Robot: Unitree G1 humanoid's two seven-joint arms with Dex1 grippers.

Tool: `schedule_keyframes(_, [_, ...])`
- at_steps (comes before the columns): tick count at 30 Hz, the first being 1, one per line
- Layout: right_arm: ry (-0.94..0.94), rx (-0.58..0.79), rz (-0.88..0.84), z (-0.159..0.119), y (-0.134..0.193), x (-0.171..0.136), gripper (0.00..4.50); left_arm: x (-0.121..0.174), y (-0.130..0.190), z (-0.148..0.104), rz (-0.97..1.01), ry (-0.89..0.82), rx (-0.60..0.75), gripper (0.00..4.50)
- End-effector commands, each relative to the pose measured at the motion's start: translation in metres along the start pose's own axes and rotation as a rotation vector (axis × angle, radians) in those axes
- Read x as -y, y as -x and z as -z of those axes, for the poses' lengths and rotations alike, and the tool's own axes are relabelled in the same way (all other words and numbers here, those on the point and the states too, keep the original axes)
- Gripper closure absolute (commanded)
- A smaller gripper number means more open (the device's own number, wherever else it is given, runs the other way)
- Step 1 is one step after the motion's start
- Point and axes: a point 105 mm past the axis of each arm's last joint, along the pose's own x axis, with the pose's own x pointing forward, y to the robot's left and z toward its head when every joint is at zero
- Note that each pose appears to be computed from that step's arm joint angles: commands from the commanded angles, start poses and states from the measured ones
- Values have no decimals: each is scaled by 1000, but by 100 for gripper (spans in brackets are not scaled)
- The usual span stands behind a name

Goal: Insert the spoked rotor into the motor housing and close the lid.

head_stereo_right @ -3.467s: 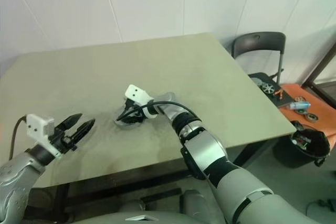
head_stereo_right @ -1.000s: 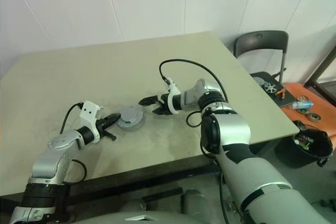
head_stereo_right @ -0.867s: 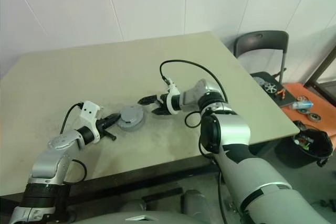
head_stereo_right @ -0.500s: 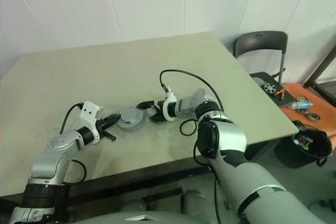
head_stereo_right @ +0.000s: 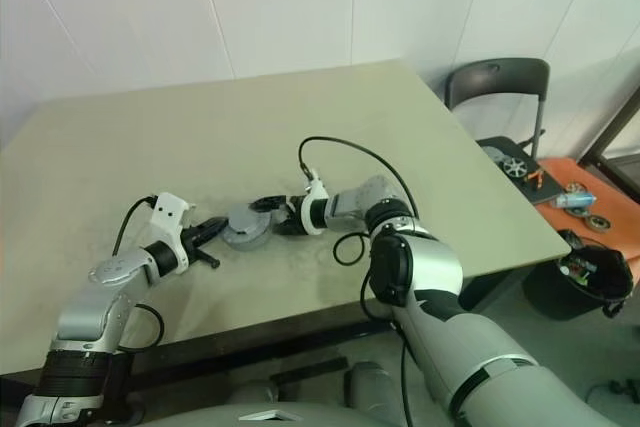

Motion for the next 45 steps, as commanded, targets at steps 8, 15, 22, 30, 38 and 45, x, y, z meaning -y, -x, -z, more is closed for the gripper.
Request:
schedule_keyframes(8, [-18, 32, -119, -5, -5, -26, 328, 10, -2, 4, 43, 14, -14, 450])
schedule_keyframes(15, [2, 16, -143, -3, -5, -31, 328, 4, -2, -7, -8, 143, 69, 450])
schedule_keyframes(22, [4, 4, -189, -3, -3, -42, 328, -14, 14, -2, -138, 635, 97, 450])
schedule_keyframes(30, [24, 24, -212, -11, 3, -51, 328, -28, 53, 9, -179, 982, 244, 450])
schedule_keyframes(38, [81, 35, -250, -22, 18, -72, 328, -11, 75, -7, 6, 1157, 388, 450])
schedule_keyframes(45, [129, 38, -332, -32, 36, -103, 328, 11, 87, -34, 184, 1143, 462, 288])
